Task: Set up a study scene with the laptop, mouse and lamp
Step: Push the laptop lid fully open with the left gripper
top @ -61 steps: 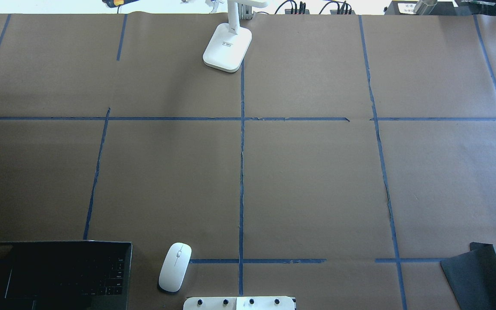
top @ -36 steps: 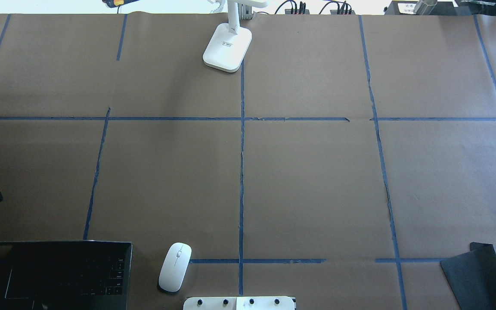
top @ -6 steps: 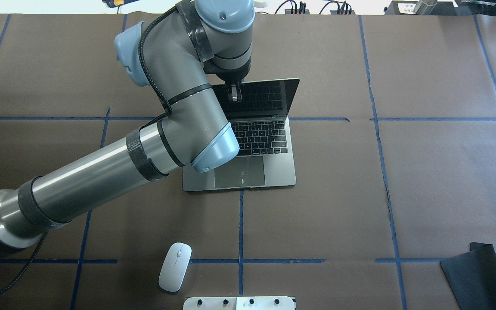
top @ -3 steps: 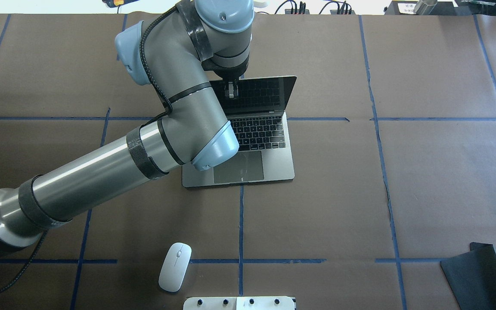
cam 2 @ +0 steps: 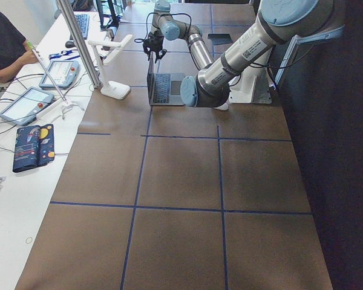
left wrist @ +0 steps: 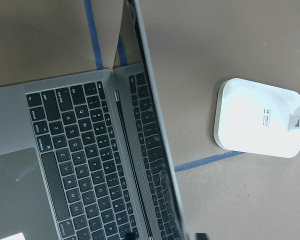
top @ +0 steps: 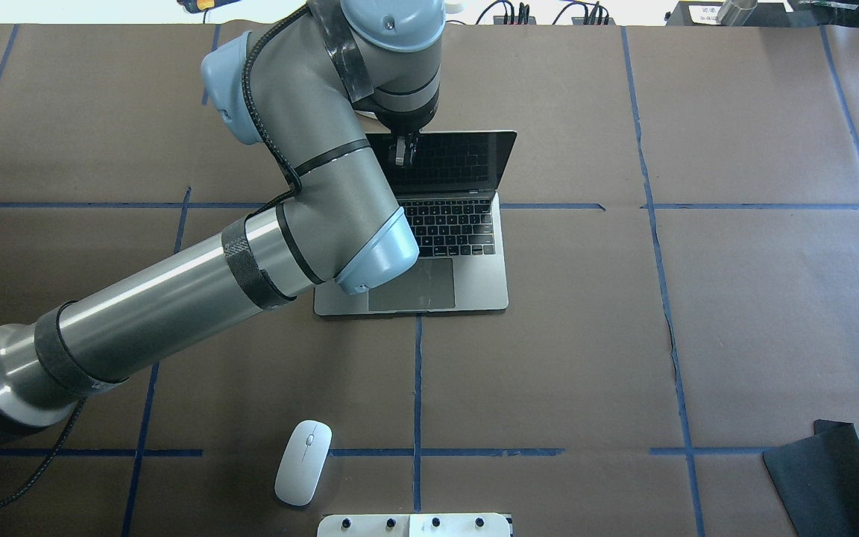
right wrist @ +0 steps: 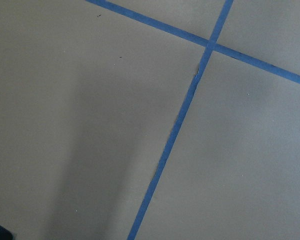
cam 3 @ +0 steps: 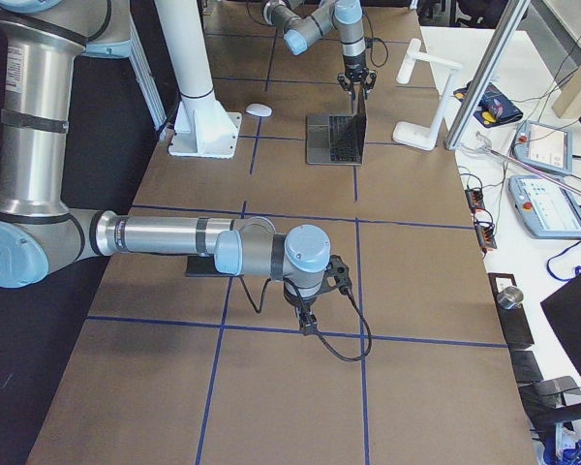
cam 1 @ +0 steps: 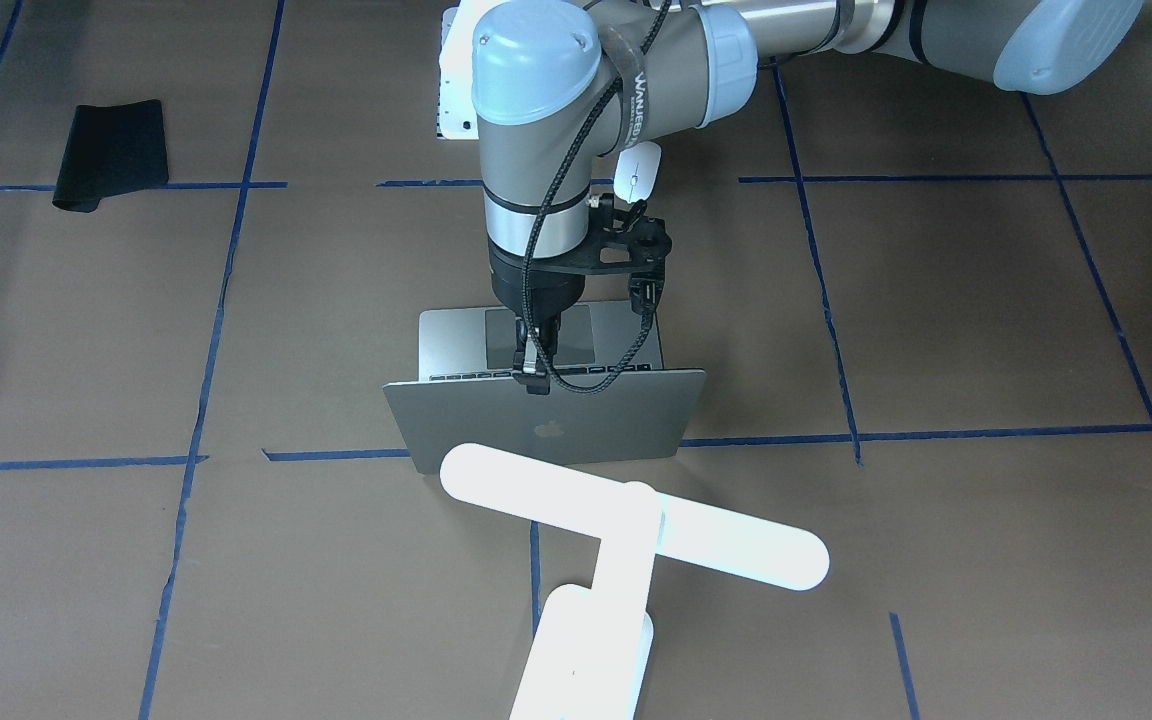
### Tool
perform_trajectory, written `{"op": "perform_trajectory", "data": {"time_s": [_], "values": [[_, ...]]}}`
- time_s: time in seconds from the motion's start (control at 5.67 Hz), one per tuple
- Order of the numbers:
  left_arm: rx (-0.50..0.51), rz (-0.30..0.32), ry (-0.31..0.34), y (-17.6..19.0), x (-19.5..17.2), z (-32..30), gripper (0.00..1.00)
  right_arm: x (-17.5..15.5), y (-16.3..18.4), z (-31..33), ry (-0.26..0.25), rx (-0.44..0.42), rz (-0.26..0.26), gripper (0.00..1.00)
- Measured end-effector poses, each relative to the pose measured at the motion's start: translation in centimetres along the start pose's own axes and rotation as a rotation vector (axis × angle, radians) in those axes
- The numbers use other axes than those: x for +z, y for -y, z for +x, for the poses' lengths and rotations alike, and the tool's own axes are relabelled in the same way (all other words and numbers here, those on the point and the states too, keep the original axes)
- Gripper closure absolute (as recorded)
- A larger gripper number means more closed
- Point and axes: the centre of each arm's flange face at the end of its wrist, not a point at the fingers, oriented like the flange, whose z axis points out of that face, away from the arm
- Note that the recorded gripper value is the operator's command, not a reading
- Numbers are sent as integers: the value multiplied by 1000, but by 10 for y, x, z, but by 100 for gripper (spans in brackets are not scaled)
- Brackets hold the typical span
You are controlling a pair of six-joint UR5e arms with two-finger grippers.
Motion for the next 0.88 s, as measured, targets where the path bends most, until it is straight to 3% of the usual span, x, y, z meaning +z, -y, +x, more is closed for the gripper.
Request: {"op": "perform_trajectory", "data": {"time_s": [0.53,0.71,0.88], "values": [[46,-60,-41,29,-32,-36,39,1,4,-7,30,14,9,0],[62,-94,-59,49,-48,-64,21,5,12,-15,33,75,19,0],[80,-113,-58,56,-53,-87,18,11,24,-31,32,163,51,0]]}}
